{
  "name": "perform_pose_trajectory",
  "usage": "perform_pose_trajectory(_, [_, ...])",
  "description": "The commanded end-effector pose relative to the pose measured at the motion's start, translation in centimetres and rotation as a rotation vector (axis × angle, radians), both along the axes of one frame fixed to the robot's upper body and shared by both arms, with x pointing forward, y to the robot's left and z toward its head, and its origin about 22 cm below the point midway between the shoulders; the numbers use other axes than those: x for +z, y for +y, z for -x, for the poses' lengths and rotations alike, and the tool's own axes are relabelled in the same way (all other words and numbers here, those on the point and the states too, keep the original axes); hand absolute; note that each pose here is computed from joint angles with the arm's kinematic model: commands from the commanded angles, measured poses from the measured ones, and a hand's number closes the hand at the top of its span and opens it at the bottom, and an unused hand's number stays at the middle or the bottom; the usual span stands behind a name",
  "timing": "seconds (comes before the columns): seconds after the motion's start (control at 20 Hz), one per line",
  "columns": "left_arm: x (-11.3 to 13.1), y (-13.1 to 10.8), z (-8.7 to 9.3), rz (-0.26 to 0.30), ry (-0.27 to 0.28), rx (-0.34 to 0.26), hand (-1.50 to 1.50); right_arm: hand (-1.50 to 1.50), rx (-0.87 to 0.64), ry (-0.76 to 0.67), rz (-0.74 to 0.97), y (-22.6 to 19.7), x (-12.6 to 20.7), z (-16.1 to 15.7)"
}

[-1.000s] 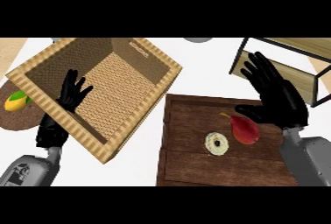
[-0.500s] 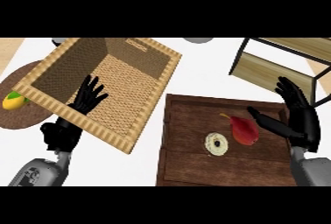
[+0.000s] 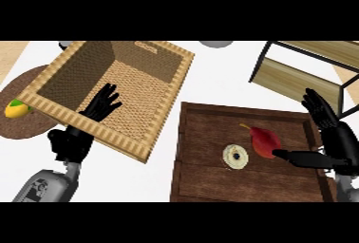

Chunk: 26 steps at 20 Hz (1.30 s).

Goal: Pick the cupcake from the tray and place it in the tiered shelf

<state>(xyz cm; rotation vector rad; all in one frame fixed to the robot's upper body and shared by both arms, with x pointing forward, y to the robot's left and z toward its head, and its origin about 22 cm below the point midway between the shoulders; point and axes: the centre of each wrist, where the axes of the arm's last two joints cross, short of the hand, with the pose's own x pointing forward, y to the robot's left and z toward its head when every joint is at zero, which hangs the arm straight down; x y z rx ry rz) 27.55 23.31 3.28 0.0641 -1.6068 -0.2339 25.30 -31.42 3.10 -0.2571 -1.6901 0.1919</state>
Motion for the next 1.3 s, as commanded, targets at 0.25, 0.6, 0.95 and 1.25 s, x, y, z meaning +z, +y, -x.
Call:
perform_pose_trajectory(0.25, [-1.6, 0.9, 0.1, -0.051, 0.03, 0.041, 0.0, -1.5, 0.137, 0.155, 0.295, 1.7, 8.0, 0.5])
perform_pose_trajectory(0.6, [-0.9, -2.0, -0.7, -0.043, 0.023, 0.011, 0.0, -1.5, 0.268, 0.32, 0.658, 5.4, 13.1, 1.3])
perform_pose_trajectory(0.95, [-1.0, -0.4, -0.9, -0.048, 0.027, 0.019, 0.0, -1.5, 0.246, 0.398, 0.759, 8.7, 16.8, 1.6])
perform_pose_trajectory(1.25, [-0.8, 0.0, -1.2, -0.031, 0.037, 0.024, 0.0, -1.5, 0.252, 0.377, 0.726, 12.8, 14.3, 5.3])
